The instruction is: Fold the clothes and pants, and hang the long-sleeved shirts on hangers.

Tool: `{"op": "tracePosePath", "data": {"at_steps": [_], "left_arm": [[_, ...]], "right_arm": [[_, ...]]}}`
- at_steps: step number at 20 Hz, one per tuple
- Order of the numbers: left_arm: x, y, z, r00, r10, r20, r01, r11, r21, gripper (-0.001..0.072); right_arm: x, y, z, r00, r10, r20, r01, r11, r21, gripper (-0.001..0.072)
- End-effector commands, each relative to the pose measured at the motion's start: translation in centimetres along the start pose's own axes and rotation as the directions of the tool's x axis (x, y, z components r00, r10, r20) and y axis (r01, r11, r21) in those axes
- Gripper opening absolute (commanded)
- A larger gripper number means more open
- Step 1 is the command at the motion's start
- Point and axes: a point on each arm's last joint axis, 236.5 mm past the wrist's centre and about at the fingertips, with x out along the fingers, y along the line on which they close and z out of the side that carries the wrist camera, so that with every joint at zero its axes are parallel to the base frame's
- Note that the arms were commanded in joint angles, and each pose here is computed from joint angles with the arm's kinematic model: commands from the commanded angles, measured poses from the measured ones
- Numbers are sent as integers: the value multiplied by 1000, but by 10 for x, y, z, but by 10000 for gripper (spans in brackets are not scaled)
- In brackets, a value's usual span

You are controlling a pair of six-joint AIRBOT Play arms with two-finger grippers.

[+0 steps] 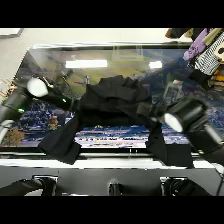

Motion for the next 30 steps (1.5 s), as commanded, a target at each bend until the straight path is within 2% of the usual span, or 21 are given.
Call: {"op": "tracePosePath", "data": {"at_steps": [1, 5, 9, 12, 14, 16, 18, 20, 22, 25, 30], "left_arm": [[-105, -4, 27, 985, 62, 158, -72, 996, 59, 22], [-167, 1, 10, 969, 124, 212, -128, 992, 3, 23], [-205, -9, 2, 944, 96, 316, -87, 995, -42, 23], [-218, -26, 4, 930, 29, 367, -18, 999, -32, 23], [-234, -45, 24, 886, -46, 462, 59, 998, -12, 23], [-242, -56, 42, 845, -93, 527, 105, 994, 7, 24], [-220, -49, 44, 876, -75, 477, 94, 995, -15, 23], [-175, -37, 33, 936, -45, 348, 67, 996, -51, 23], [-125, -23, 12, 976, -18, 216, 38, 995, -91, 23], [-57, -7, -17, 996, -17, 93, 30, 989, -147, 23], [12, -21, -20, 983, -151, 100, 171, 955, -240, 24]], "right_arm": [[-58, -10, 45, 993, -33, 117, 34, 999, -6, 33], [-123, -18, 83, 972, -13, 236, 4, 999, 36, 32], [-174, -9, 107, 938, 90, 333, -105, 994, 26, 32], [-202, -1, 124, 901, 156, 406, -183, 983, 28, 32], [-210, 5, 132, 879, 187, 440, -215, 976, 16, 32], [-205, 6, 138, 876, 167, 452, -186, 983, -3, 32], [-177, 3, 129, 921, 89, 380, -71, 996, -63, 33], [-134, -3, 104, 968, -22, 248, 58, 988, -140, 32], [-88, -10, 74, 985, -84, 148, 110, 978, -180, 31], [-23, -18, 22, 995, -73, 67, 79, 992, -101, 31], [46, 16, -20, 998, 63, -21, -61, 996, 64, 32]]}}
